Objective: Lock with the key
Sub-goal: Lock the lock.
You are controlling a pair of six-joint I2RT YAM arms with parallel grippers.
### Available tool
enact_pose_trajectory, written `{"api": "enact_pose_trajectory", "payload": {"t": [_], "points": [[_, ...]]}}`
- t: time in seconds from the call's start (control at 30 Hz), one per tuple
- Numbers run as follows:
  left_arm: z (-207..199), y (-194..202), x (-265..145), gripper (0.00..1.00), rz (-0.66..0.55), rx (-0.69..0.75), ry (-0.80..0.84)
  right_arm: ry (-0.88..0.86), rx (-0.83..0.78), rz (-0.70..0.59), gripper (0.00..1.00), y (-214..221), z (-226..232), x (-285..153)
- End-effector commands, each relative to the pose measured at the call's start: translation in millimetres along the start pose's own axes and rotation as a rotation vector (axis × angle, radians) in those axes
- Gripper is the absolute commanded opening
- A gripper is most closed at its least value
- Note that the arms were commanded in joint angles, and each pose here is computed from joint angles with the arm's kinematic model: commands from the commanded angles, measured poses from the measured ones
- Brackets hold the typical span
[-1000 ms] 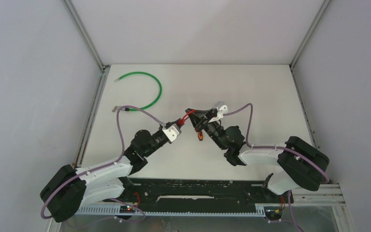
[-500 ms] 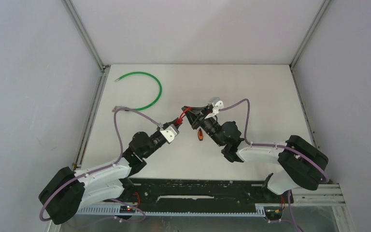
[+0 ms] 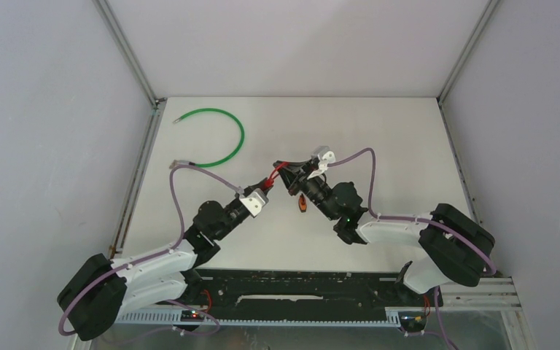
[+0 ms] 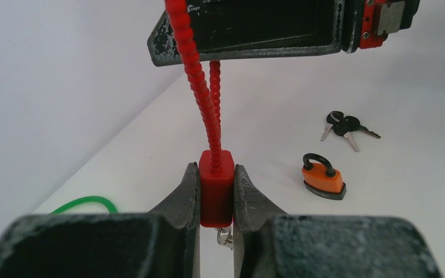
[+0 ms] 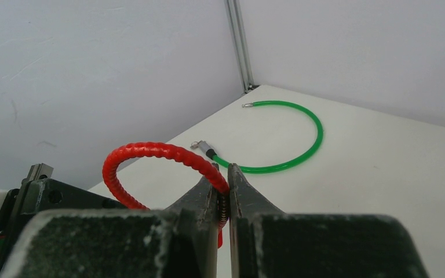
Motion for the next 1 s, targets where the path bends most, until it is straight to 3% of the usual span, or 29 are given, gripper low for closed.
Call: {"api": "enact_pose_trajectory", "payload": {"t": [0.0,0.3,0.53,0.97], "points": [[9,-12,-1,0.00,-0.071,-0.003,-0.059,-0.073,0.026,0.016,0.00,-3,16,13],[11,-11,-4,0.00,-0.070,0.000,-0.085,-0.116,0.015,0.057,0.00,1,21,18],[23,-12,-13,0.00,-0.079,-0.018,-0.208,-0.129,-0.004,0.083,0.00,4,22,20],[25,-23,-16,0.00,-0.130,-0.034,-0.196,-0.188,-0.052,0.148,0.00,11,29,25]]}}
Point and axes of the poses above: each gripper's point midway between its finger pads, its own x axis out along the fingers, its own z axis along the line the jaws close on, y = z × x, the point moved 7 cm from there along -x, back along the fingers, and after that the axes turned 12 degrees about x, right-handed, at the moved point
